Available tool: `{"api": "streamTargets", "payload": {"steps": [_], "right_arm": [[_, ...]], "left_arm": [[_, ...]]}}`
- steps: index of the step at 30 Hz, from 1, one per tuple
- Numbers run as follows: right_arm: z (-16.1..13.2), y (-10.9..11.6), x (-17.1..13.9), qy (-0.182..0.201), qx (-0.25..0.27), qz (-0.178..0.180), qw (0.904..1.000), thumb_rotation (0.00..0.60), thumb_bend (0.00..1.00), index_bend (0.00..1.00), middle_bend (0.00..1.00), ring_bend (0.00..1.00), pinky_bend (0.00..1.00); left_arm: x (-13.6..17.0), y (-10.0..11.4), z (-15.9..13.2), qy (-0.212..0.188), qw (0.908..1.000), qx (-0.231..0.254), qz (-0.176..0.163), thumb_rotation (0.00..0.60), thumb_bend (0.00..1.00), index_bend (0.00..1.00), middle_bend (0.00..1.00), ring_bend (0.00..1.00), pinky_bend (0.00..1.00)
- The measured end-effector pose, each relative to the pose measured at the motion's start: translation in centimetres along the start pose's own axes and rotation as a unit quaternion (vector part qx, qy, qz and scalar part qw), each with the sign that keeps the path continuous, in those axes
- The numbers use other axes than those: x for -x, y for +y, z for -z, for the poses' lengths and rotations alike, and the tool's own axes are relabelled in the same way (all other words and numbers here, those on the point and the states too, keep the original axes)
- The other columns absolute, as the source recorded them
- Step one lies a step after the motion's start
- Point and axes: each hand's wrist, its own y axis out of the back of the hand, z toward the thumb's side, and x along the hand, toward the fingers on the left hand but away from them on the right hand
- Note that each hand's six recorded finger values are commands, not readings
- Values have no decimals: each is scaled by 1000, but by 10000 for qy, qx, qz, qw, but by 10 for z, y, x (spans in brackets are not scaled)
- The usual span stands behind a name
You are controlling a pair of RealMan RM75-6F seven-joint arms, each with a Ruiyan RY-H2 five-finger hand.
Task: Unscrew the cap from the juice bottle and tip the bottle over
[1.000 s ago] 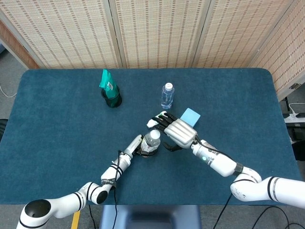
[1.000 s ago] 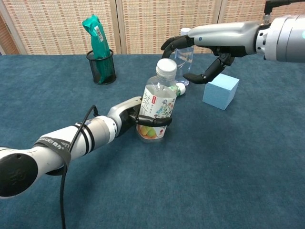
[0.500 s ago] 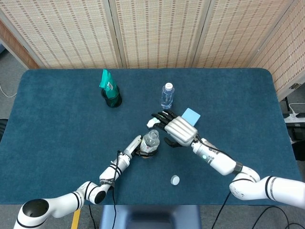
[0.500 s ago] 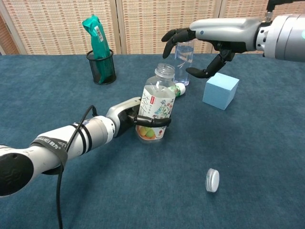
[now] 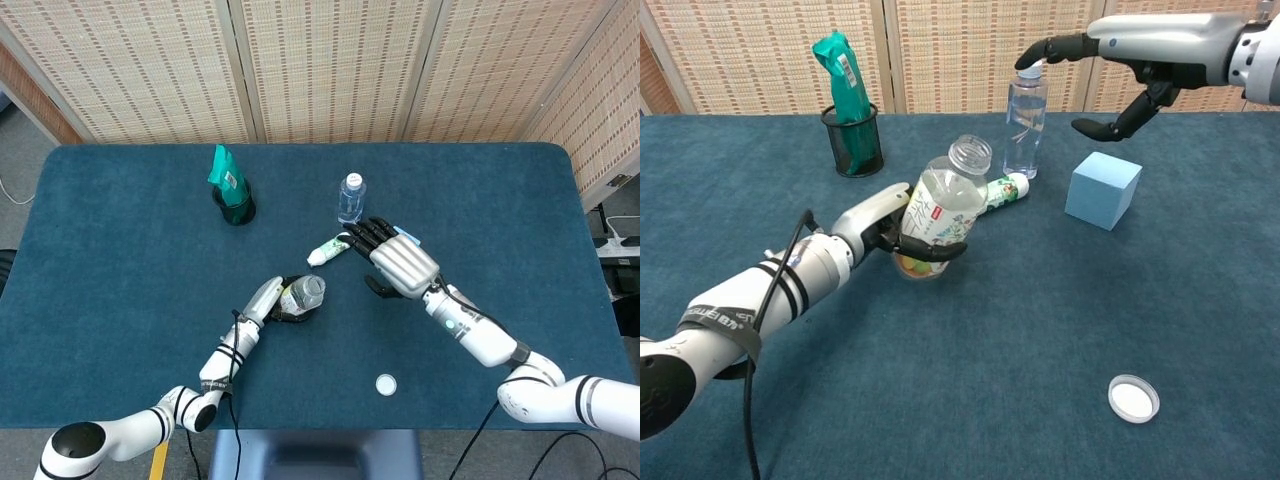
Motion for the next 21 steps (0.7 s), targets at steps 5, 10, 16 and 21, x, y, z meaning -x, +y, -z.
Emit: {"api": "streamTargets", "payload": {"steps": [5,10,16,21], "right_arm": [[4,2,-6,-44,21,3,10000,567,425,64,0,0,0],[6,0,-11,-60,41,-33,10000,568,425,52,0,0,0],[6,-4,-16,-83,-2,-145,9999,570,425,30,0,0,0],[7,-3,-19,-113,-22,-172,9998,568,426,21,0,0,0]], "left_arm": [[8,21,-1,-169,9895,-1373,-410,600,920,706,755,417,217],[20,40,2,-144,9534,-2926,-721,600,873,587,580,303,177],[42,51,10,106,8987,-4328,-699,600,607,114,223,71,149],[59,46,12,374,8785,-4744,-414,600,431,0,5,0,159]]}}
